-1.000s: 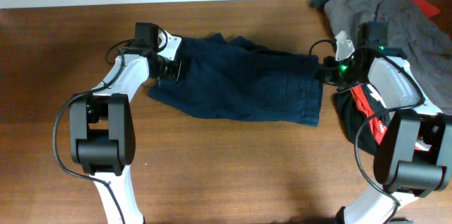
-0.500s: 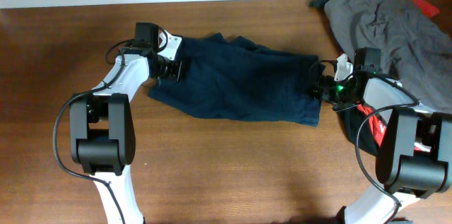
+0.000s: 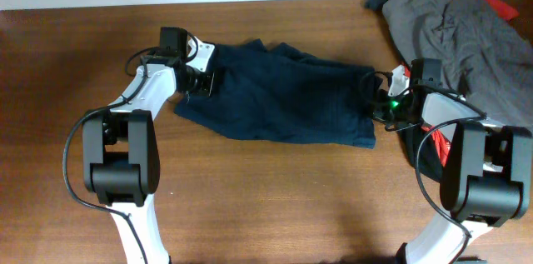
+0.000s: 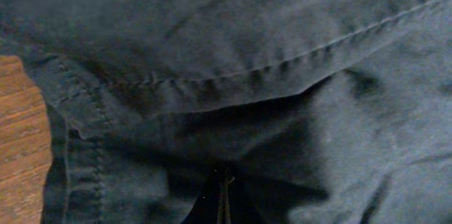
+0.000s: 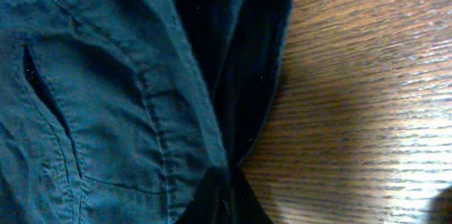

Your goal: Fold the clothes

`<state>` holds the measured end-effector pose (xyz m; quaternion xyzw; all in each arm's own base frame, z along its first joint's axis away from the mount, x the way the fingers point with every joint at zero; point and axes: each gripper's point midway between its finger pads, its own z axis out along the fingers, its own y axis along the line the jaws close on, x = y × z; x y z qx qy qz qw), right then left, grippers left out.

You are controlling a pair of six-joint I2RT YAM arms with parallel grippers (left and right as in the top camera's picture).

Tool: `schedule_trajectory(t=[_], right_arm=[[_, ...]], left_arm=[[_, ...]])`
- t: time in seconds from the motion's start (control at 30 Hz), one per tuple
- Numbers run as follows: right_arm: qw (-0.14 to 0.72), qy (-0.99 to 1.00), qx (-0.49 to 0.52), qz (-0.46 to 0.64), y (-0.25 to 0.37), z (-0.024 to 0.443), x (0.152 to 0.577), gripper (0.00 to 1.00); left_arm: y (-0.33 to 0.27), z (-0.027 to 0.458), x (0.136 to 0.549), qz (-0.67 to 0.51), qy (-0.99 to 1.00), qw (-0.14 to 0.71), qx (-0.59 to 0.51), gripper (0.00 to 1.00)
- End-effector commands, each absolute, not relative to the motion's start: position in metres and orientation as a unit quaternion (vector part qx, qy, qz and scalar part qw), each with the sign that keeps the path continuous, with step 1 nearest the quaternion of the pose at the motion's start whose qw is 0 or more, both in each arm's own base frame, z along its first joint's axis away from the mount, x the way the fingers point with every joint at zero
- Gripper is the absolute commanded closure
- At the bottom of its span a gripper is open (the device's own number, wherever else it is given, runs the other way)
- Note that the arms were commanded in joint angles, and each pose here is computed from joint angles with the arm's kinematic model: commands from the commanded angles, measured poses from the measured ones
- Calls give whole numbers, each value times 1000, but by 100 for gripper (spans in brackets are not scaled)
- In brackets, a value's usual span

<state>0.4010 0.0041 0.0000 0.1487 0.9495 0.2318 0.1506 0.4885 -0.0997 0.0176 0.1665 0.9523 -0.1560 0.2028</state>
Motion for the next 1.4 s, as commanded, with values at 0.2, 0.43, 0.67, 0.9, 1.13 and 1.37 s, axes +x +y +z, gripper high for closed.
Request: schedule_trajectory(t=[0.2, 0.43, 0.67, 0.9, 1.13, 1.37], right_arm=[[205, 914, 202, 284, -51, 52, 387, 96], [222, 919, 145, 291, -32, 95, 381, 96], [223, 919, 37, 322, 67, 135, 407, 96], [275, 894, -39, 351, 140, 201, 431, 96], [315, 870, -95, 367, 178, 253, 436, 96], [285, 885, -108, 353, 173, 242, 421, 96]], left_arm=[[-106, 9, 480, -168, 952, 183, 176, 100], [-116, 7, 471, -172, 954, 166, 180, 99], [-147, 10, 472, -174, 944, 182, 213, 99], [-151, 8, 473, -151, 946, 184, 221, 100], [-153, 9, 474, -151, 944, 189, 223, 100], [-192, 11, 464, -166, 939, 187, 237, 99]])
